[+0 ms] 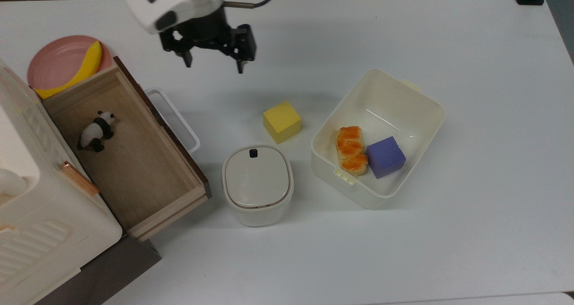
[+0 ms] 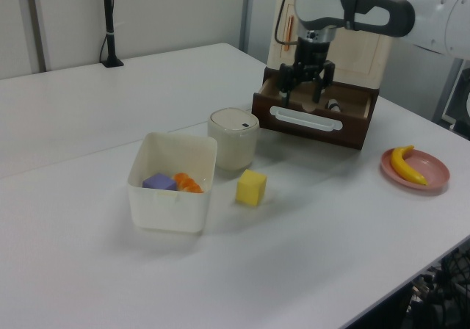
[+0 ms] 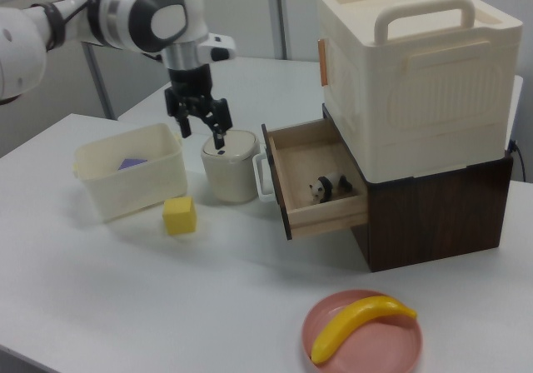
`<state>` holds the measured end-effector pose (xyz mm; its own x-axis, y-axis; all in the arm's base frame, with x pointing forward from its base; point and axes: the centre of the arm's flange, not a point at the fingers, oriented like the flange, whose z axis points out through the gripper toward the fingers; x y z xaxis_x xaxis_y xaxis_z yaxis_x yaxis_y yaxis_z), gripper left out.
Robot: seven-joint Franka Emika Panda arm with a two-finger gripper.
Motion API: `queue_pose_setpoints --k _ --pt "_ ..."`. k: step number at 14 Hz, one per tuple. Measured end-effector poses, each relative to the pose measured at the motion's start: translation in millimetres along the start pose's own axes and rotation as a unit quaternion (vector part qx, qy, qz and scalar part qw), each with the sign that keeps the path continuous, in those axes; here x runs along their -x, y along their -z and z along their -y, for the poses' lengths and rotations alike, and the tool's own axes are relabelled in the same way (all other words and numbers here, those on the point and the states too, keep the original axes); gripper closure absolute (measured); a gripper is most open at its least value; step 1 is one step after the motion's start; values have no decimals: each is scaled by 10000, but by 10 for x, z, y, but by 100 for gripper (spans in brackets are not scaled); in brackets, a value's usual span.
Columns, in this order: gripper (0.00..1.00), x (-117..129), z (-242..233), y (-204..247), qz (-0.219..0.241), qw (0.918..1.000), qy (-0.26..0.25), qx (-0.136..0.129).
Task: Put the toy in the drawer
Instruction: 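Open the gripper to release the panda and raise it away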
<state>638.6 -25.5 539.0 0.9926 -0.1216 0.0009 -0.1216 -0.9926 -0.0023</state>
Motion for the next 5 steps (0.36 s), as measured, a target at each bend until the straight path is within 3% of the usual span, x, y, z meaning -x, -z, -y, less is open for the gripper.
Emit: queue_pose_setpoints --k 2,5 --pt "0 41 300 -35 40 9995 274 128" --pt "0 54 316 -89 103 9994 289 153"
